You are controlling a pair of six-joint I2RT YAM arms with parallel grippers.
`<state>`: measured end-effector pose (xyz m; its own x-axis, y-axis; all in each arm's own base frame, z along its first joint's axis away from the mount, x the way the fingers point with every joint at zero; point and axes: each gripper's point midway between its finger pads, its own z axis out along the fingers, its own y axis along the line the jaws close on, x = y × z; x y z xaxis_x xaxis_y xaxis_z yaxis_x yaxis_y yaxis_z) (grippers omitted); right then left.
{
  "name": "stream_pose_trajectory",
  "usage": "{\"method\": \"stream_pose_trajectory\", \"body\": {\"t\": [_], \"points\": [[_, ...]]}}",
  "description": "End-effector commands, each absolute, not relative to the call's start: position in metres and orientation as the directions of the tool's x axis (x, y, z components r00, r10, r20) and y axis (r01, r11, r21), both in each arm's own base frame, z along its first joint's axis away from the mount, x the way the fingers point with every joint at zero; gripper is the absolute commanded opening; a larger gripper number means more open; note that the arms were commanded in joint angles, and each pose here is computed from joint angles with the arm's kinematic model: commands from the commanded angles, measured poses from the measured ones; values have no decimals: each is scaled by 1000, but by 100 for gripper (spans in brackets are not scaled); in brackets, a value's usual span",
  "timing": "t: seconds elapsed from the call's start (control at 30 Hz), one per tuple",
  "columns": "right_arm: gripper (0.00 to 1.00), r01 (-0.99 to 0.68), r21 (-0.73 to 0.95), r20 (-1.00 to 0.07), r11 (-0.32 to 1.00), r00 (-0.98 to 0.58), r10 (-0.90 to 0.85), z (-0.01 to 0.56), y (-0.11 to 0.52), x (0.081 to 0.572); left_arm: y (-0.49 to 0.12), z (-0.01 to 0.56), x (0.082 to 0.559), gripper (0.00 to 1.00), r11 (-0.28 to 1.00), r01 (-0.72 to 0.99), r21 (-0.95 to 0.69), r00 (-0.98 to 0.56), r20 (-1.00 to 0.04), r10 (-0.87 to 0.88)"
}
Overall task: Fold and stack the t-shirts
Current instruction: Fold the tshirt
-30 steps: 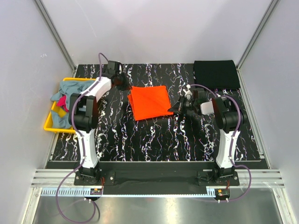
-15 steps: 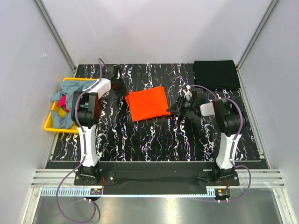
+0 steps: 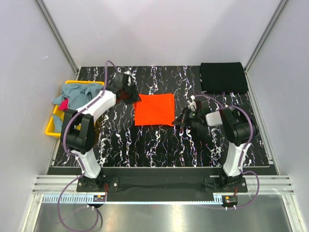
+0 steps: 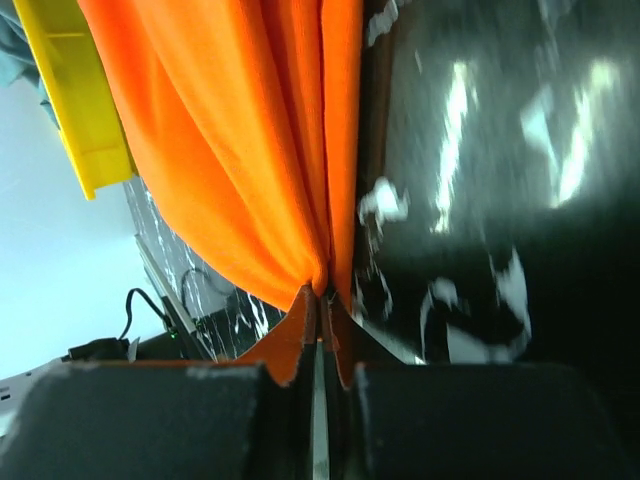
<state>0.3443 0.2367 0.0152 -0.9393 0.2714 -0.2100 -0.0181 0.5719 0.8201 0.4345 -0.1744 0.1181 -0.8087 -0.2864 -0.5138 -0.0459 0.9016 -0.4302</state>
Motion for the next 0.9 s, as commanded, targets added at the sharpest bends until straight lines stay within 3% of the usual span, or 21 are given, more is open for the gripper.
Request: {"method": "stream_pose_trajectory", "body": {"t": [0.0, 0.13, 0.27, 0.4, 0.57, 0.87], "points": [[3, -31, 792, -270, 610, -914, 304, 21, 229, 339, -190, 92, 395, 36, 897, -36, -442, -850, -458, -259], [4, 6, 783, -246, 622, -915, 320, 19, 222, 319, -176, 53, 373, 33, 916, -118, -383, -876, -394, -278], [26, 24, 763, -249, 646, -911, 328, 25, 214, 306, -155, 34, 361, 31, 935, -196, -294, -869, -389, -305], [42, -12, 717, -321, 697, -894, 314, 45, 206, 317, -167, 67, 372, 36, 921, -138, -365, -849, -435, -300], [47, -58, 667, -407, 743, -864, 298, 77, 199, 359, -191, 103, 394, 40, 890, -21, -456, -845, -468, -260], [53, -211, 612, -542, 762, -813, 210, 104, 193, 442, -235, 104, 422, 38, 838, 118, -532, -850, -490, -191]]}}
